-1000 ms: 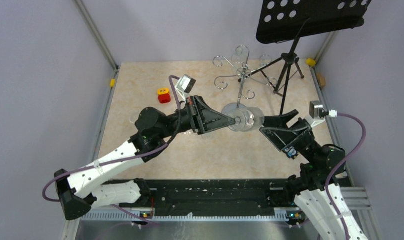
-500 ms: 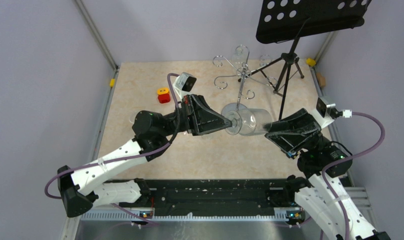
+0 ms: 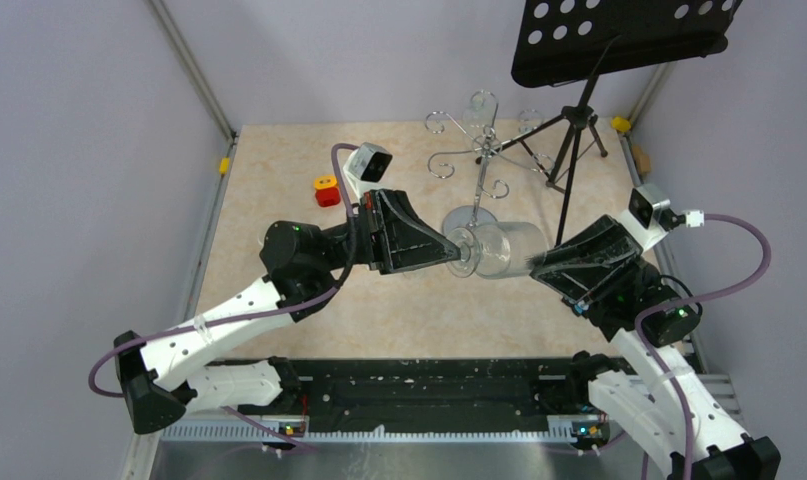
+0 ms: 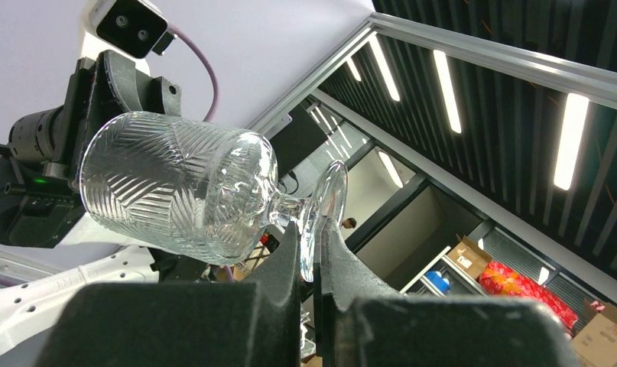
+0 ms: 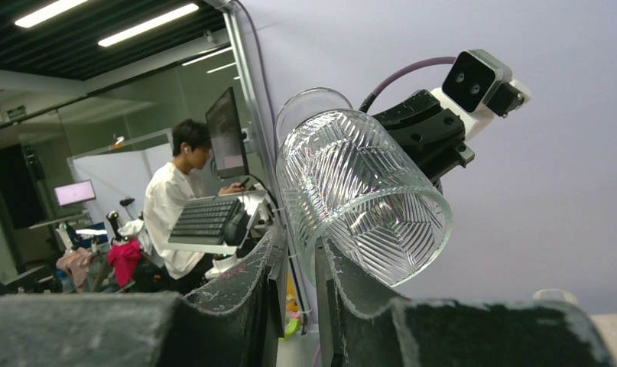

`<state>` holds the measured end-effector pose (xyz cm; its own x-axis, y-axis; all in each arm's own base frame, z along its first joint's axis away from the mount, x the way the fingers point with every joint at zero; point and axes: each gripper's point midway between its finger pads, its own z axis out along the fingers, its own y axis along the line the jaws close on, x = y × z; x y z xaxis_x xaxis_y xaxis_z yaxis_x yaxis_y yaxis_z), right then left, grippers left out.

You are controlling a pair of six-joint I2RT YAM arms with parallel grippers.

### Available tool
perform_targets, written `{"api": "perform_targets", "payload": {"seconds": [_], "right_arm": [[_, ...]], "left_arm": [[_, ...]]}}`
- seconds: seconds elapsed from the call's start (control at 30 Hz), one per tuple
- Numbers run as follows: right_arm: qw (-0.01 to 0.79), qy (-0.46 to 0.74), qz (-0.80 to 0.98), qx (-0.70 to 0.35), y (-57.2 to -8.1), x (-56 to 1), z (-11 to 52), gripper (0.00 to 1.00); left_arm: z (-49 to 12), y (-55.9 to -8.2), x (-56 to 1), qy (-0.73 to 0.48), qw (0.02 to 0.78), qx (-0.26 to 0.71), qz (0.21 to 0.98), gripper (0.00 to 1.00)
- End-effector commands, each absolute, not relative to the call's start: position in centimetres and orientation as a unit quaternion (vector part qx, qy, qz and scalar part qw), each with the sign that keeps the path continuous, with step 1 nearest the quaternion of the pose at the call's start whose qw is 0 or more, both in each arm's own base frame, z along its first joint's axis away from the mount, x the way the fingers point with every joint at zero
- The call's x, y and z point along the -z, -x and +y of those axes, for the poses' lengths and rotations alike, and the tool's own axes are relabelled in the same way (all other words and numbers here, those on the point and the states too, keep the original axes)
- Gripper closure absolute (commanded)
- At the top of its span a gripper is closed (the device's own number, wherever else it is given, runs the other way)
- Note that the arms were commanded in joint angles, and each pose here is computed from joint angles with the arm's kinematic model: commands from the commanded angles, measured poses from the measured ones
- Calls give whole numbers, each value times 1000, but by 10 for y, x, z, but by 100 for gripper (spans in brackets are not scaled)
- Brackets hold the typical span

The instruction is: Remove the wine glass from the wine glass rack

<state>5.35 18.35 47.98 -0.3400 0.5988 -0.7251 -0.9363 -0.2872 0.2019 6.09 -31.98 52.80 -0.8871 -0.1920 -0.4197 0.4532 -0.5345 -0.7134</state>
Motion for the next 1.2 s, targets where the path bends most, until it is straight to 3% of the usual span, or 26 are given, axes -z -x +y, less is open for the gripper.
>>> {"api": "perform_targets", "payload": {"seconds": [0.0,0.6,0.7,0.77,0.83,1.0,1.17], "right_arm": [[540,331,212,-744,-6,-507,166,79],[537,331,236,-739,-9,-507,170,77],[539,326,243,-738,-13,-506,172,98],[541,321,250,-736,-16,-506,172,100],[546,316,261,-731,-20,-504,174,100],[568,311,320,-692,-34,-496,182,100],[596,304,427,-608,-59,-477,188,100]], "left_arm": [[-323,-69,-537,-150,216,860,436,100],[-348,-83,-513,-150,206,835,487,100],[-351,-85,-509,-150,205,833,492,100],[-352,-87,-507,-149,208,830,496,99],[-351,-89,-506,-145,221,824,501,87],[-344,-108,-490,-131,307,771,542,44],[-312,-159,-435,-66,443,628,636,28]]}}
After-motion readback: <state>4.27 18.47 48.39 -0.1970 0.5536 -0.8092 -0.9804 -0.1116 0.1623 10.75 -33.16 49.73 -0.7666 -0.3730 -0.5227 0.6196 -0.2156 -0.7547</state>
